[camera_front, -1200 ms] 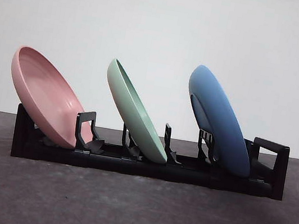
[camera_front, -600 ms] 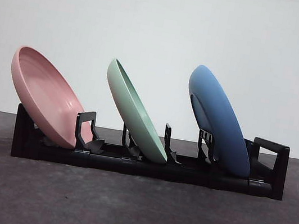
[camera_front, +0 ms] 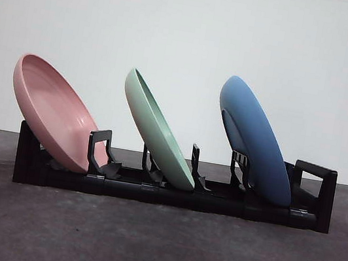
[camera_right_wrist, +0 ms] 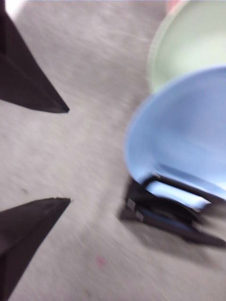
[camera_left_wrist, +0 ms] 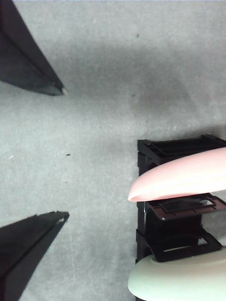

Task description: Place the plate

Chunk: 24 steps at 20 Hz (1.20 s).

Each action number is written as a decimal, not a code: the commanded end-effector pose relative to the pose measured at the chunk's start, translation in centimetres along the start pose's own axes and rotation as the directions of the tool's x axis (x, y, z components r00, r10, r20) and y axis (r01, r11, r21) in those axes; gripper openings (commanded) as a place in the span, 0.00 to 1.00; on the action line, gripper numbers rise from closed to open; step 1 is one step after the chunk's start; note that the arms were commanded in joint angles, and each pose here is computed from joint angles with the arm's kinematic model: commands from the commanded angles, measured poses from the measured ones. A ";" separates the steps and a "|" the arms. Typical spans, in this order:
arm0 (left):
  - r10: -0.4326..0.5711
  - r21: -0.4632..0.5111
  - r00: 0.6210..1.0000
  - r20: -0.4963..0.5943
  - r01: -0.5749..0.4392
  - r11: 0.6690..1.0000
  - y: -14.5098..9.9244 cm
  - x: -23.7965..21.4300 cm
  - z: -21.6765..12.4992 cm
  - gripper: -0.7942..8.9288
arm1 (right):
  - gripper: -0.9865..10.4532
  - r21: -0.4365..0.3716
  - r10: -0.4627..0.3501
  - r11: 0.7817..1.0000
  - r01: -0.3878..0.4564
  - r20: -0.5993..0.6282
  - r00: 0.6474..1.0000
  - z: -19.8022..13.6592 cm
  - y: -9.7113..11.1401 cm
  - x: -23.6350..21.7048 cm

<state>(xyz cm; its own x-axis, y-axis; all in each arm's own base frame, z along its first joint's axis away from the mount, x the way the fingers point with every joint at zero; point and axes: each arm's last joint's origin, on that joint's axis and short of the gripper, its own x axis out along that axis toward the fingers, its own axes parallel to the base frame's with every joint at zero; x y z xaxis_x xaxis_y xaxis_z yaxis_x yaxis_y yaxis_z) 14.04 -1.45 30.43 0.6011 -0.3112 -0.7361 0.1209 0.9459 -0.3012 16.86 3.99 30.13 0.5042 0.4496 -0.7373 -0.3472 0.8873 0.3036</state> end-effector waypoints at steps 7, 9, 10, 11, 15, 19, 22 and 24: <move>-0.011 0.022 1.000 0.023 0.011 1.000 -0.2 -0.4 0.5 0.50 | 0.34 -0.034 0.025 0.999 -0.028 -0.099 0.995 9.4 4.2 3.2; -0.011 0.023 1.000 0.024 0.011 1.000 -0.2 -0.4 0.5 0.50 | 0.34 -0.070 0.019 0.997 -0.025 -0.093 0.995 11.4 5.2 4.3; -0.011 0.024 1.000 0.026 0.011 1.000 -0.2 -0.4 0.5 0.50 | 0.34 -0.088 0.020 0.996 -0.028 -0.091 0.996 12.2 5.8 4.9; -0.011 0.025 1.000 0.029 0.011 1.000 -0.2 -0.4 0.6 0.50 | 0.34 -0.101 0.019 0.995 -0.028 -0.089 0.996 12.9 6.2 5.4; -0.014 0.030 0.999 0.046 0.013 0.999 -0.3 -0.4 0.7 0.50 | 0.31 -0.159 0.015 0.987 -0.026 -0.072 0.997 14.7 7.5 7.9; -0.018 0.038 0.997 0.073 0.015 0.999 -0.3 -0.4 1.0 0.50 | 0.28 -0.170 0.019 0.985 -0.034 -0.088 0.996 15.0 7.7 10.5; -0.018 0.039 0.997 0.076 0.016 0.999 -0.3 -0.4 1.0 0.50 | 0.28 -0.164 0.012 0.986 -0.031 -0.116 0.993 14.9 7.5 11.9; -0.018 0.039 0.997 0.076 0.016 0.999 -0.3 -0.4 1.0 0.50 | 0.24 -0.161 0.008 0.987 -0.029 -0.132 0.991 14.8 7.3 12.6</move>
<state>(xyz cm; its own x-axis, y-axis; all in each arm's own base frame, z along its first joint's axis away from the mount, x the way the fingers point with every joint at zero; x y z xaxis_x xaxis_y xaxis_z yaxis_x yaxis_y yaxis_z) 14.46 -1.47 30.83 0.6443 -0.3132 -0.6977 0.1409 0.9453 -0.2942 32.05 17.24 31.77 0.3827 0.4312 -0.8171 -0.4674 0.8532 0.2313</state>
